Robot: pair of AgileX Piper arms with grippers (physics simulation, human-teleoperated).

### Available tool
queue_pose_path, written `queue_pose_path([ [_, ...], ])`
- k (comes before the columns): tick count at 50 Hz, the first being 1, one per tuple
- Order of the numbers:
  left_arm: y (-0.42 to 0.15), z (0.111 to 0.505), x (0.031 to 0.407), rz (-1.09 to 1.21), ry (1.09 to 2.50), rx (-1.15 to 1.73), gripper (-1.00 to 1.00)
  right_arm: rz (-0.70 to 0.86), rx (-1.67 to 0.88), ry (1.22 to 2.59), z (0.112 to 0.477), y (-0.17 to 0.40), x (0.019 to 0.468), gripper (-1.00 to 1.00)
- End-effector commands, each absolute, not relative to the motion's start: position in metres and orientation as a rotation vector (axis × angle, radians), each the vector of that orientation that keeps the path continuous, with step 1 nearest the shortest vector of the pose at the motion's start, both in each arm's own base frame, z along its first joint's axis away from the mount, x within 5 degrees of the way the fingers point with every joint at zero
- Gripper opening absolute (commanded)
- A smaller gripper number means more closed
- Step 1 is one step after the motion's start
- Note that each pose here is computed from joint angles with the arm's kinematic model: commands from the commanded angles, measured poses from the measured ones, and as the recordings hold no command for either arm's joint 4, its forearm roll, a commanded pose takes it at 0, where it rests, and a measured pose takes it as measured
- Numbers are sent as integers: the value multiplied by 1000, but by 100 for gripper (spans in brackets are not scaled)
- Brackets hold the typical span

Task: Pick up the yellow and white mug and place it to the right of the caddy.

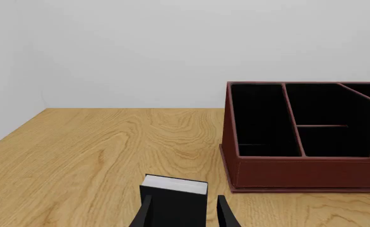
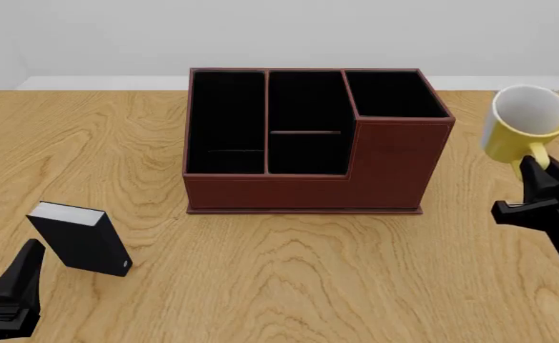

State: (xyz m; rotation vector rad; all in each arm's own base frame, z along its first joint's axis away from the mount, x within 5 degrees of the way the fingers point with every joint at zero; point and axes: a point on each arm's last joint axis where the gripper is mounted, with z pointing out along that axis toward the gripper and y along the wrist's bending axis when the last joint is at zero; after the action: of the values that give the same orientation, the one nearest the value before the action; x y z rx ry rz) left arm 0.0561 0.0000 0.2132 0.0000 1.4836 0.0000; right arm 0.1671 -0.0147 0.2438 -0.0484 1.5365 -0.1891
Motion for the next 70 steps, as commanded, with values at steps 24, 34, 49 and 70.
queue_pose_path([
  [24, 0, 213, 56, 0, 1484, 0, 100, -180, -10, 1594, 211, -21, 189, -100],
  [34, 0, 213, 56, 0, 1484, 0, 100, -182, 1, 1606, 205, -23, 193, -100],
  [49, 0, 213, 56, 0, 1484, 0, 100, -182, 8, 1623, 195, -24, 197, -100],
  [70, 0, 213, 56, 0, 1484, 0, 100, -185, 18, 1655, 179, -27, 202, -100],
])
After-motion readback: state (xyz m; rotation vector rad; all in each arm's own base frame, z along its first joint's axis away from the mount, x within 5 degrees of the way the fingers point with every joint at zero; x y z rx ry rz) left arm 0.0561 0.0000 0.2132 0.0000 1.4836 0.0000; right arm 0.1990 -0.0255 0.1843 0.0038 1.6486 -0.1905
